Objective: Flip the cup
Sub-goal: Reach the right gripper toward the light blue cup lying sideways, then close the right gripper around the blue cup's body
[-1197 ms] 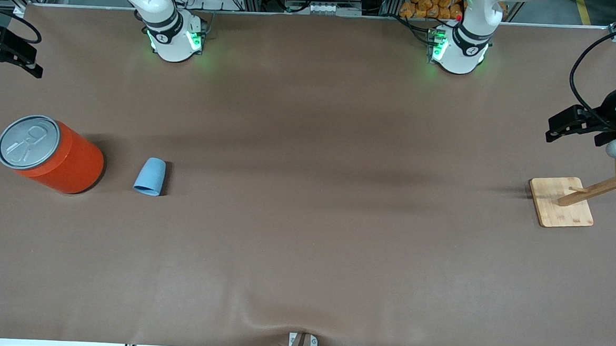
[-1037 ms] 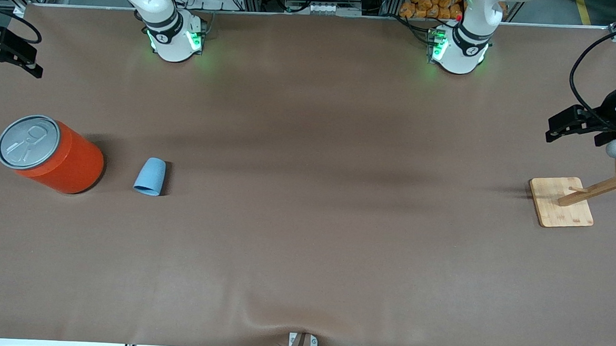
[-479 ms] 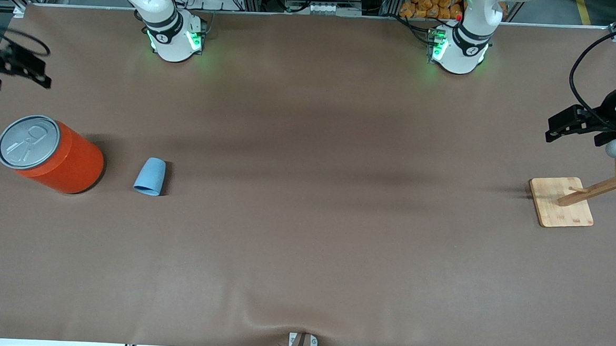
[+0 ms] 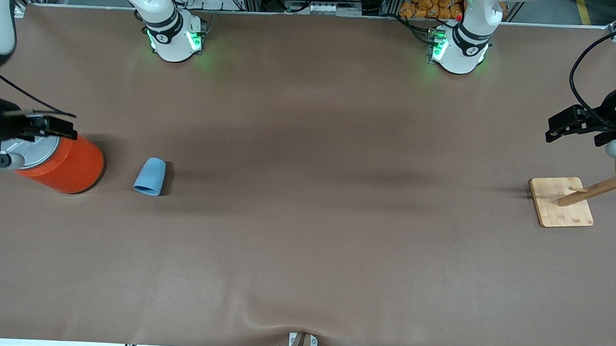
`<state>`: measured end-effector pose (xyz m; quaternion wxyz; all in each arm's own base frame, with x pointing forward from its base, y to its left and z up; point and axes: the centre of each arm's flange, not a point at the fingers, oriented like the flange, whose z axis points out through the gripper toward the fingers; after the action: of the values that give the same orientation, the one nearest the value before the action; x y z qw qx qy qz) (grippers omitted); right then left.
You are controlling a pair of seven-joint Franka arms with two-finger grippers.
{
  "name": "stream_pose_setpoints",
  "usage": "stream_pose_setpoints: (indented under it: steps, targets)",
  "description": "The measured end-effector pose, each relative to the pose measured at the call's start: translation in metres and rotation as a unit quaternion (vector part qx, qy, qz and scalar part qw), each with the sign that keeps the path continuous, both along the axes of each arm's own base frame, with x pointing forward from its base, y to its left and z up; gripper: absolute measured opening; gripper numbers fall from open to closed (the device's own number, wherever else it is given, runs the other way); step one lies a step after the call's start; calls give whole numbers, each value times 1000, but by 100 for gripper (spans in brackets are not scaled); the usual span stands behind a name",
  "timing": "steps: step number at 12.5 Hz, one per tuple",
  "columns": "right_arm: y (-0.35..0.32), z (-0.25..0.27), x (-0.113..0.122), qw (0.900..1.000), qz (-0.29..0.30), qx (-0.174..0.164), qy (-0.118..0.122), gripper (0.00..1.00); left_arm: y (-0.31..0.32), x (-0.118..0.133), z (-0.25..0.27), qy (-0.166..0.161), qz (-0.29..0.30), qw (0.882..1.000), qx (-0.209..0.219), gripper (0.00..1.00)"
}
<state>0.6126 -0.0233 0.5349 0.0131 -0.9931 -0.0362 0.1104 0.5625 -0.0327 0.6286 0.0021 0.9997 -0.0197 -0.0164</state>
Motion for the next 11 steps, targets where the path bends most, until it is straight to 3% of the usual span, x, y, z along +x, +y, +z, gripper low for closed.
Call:
stream_pose_setpoints:
  steps: [3, 5, 8, 11]
  targets:
    - [4, -53, 17, 1000, 1, 14, 26, 100, 0, 0, 0, 0, 0, 1000, 0, 100]
    - [8, -105, 25, 999, -6, 35, 30, 100, 0, 0, -1, 1, 0, 1000, 0, 100]
    - [9, -176, 13, 998, -17, 43, 35, 100, 0, 0, -1, 1, 0, 1000, 0, 100]
    - [18, -230, -7, 999, -19, 42, 24, 100, 0, 0, -1, 1, 0, 1000, 0, 100]
